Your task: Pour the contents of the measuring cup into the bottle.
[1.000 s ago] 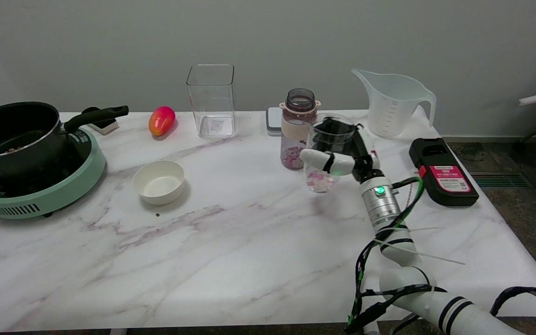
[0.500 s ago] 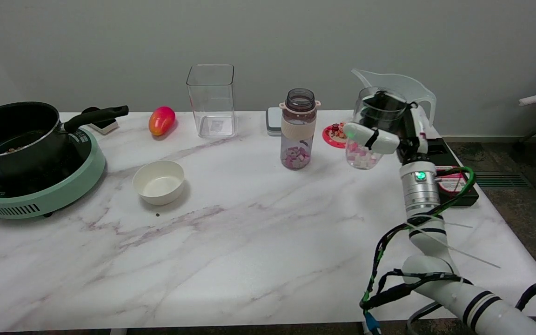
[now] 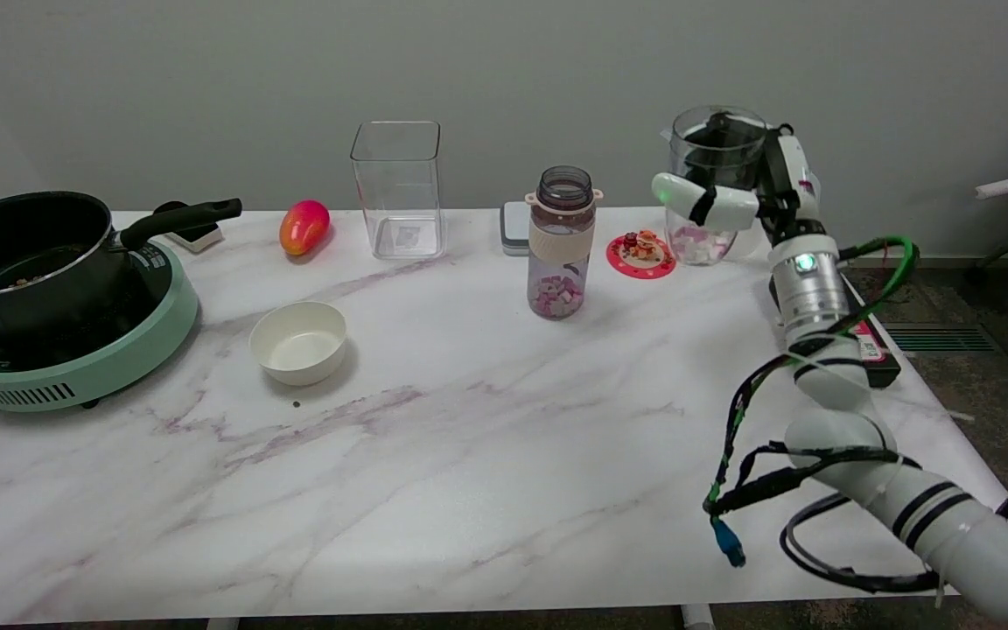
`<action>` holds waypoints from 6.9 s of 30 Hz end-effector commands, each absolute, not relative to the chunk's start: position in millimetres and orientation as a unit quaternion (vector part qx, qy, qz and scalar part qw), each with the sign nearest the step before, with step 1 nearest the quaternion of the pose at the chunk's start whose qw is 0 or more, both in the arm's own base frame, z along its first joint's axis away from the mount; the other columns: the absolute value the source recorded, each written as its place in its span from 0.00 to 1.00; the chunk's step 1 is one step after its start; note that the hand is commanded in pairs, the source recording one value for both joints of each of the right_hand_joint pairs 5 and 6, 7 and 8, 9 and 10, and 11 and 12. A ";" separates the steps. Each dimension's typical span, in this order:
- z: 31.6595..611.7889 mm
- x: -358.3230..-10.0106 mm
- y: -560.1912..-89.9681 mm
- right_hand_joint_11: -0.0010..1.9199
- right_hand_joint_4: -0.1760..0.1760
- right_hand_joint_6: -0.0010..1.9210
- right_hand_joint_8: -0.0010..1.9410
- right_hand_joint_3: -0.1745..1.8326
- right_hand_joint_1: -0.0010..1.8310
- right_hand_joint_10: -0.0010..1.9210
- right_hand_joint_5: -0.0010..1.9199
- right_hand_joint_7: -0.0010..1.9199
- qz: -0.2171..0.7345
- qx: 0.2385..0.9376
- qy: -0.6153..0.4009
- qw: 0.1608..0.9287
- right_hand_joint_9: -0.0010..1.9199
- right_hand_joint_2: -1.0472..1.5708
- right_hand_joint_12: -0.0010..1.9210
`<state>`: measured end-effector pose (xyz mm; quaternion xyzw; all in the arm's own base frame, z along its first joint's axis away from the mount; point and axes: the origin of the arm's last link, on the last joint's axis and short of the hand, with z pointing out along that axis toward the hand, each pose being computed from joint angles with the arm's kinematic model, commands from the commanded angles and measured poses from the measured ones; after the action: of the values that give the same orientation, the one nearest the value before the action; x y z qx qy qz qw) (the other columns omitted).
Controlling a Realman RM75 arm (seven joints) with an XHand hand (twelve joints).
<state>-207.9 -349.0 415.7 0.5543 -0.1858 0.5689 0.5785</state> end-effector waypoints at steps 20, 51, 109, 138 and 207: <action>458.3 -121.1 -434.6 0.72 0.50 0.90 0.87 0.43 0.76 0.84 0.90 0.88 0.258 0.707 -0.028 0.658 0.84 0.90 0.72; 433.7 -114.0 -451.9 0.72 0.50 0.89 0.87 0.44 0.77 0.84 0.89 0.88 0.126 0.762 0.020 0.635 0.84 0.89 0.72; 391.8 -89.8 -461.0 0.68 0.50 0.85 0.83 0.64 0.86 0.78 0.85 0.83 -0.012 0.787 0.164 0.595 0.78 0.71 0.68; 381.4 -80.0 -465.6 0.67 0.50 0.84 0.81 0.69 0.87 0.77 0.84 0.82 -0.050 0.786 0.213 0.578 0.77 0.66 0.67; 368.7 -72.3 -475.3 0.66 0.50 0.84 0.81 0.72 0.86 0.76 0.84 0.81 -0.115 0.794 0.268 0.533 0.76 0.65 0.66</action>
<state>-71.6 -474.9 369.2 0.7945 0.2668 -0.1112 0.5340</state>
